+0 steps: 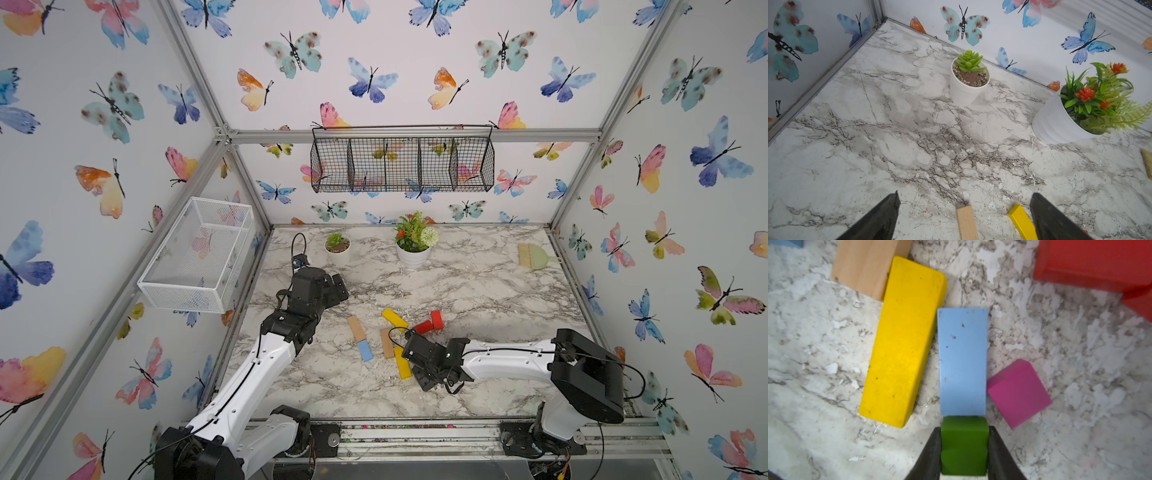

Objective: Assemble the letter v with building blocks
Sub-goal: Pick up the building block from the center of the board.

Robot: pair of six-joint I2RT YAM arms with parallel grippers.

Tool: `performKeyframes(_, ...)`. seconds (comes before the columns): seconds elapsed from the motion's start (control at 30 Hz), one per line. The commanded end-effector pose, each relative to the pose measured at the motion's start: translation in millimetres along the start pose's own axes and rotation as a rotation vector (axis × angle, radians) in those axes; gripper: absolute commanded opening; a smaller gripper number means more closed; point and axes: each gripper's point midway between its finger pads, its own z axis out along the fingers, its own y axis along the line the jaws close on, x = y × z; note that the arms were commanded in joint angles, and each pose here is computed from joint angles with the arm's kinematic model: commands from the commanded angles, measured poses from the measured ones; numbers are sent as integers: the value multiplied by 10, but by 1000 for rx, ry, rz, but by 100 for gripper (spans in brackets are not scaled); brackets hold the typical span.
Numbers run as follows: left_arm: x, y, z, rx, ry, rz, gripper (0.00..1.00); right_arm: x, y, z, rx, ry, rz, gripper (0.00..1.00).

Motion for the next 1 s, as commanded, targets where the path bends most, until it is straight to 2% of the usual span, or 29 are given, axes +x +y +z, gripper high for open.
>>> performKeyframes(0.0,-29,-9,-39,20,-15,1,98,-47,-67,-145,23,-12,-7,30)
performKeyframes(0.53,-90,-22,-100,26,-29,-6,98,-313,-19,-417,-6,-113,-15,26)
performKeyframes(0.97,-228,-67,-175,45,-65,-17,98,-882,403,-442,-94,-181,-110,25)
